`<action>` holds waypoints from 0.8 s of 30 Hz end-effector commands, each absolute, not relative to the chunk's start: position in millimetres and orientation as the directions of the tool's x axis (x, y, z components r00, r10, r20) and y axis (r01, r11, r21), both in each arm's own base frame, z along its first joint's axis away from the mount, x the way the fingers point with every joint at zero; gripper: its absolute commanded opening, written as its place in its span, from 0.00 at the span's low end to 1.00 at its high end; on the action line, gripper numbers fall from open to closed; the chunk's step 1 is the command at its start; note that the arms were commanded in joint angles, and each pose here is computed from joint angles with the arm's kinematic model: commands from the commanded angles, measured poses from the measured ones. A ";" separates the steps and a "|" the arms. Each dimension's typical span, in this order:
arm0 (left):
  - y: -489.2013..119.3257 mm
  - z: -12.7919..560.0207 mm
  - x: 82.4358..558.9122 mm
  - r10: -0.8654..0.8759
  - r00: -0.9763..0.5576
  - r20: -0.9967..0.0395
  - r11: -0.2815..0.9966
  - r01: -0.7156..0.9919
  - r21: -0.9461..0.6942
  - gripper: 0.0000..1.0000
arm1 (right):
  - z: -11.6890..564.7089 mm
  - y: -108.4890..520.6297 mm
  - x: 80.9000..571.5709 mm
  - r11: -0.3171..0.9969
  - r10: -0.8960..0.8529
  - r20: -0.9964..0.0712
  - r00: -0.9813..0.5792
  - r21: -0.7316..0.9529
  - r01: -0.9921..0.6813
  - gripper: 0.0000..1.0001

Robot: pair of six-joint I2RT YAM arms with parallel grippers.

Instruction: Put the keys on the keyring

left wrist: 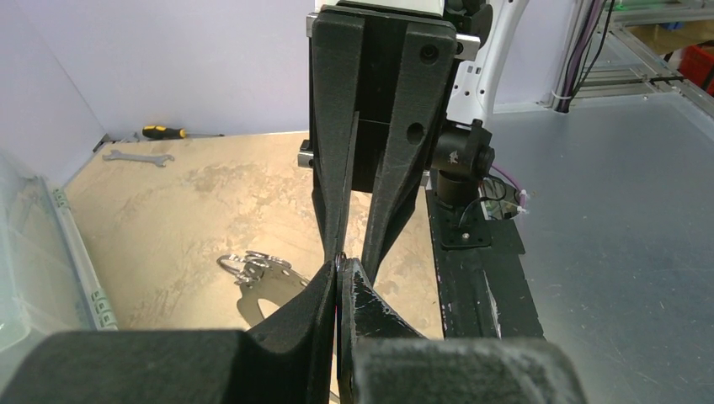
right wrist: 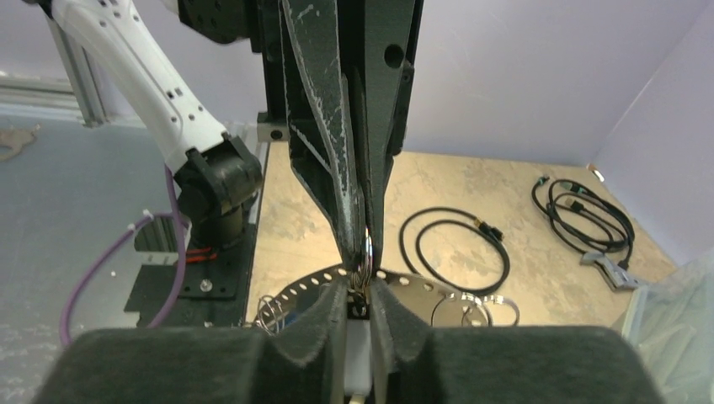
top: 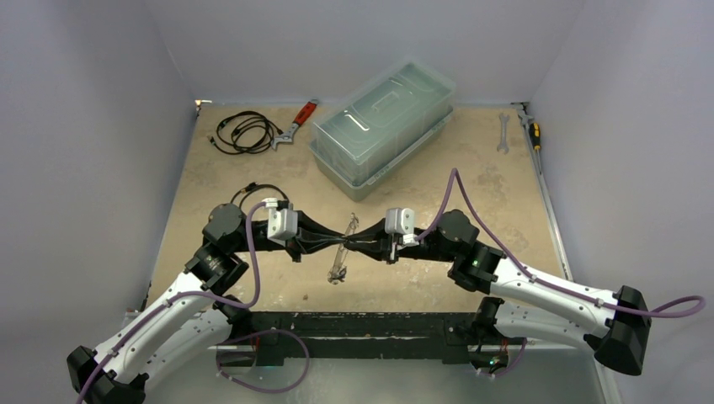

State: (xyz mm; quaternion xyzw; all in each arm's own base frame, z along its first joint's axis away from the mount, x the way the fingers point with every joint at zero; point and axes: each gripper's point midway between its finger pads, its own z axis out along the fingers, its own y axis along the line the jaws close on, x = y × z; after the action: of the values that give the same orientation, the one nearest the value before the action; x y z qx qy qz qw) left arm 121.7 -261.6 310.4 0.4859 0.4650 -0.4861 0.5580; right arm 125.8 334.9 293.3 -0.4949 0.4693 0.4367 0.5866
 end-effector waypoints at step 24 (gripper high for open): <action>-260.3 326.8 115.9 -0.137 0.151 -0.979 0.039 0.988 0.147 0.00 | 326.1 335.9 131.5 0.167 0.117 -0.969 0.219 -0.198 -0.966 0.12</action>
State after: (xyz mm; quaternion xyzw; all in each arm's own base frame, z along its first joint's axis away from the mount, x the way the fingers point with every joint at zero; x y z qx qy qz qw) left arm 121.5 -261.5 310.7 0.4860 0.4644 -0.4862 0.5583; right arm 126.2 334.9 293.2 -0.4946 0.4698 0.4362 0.5869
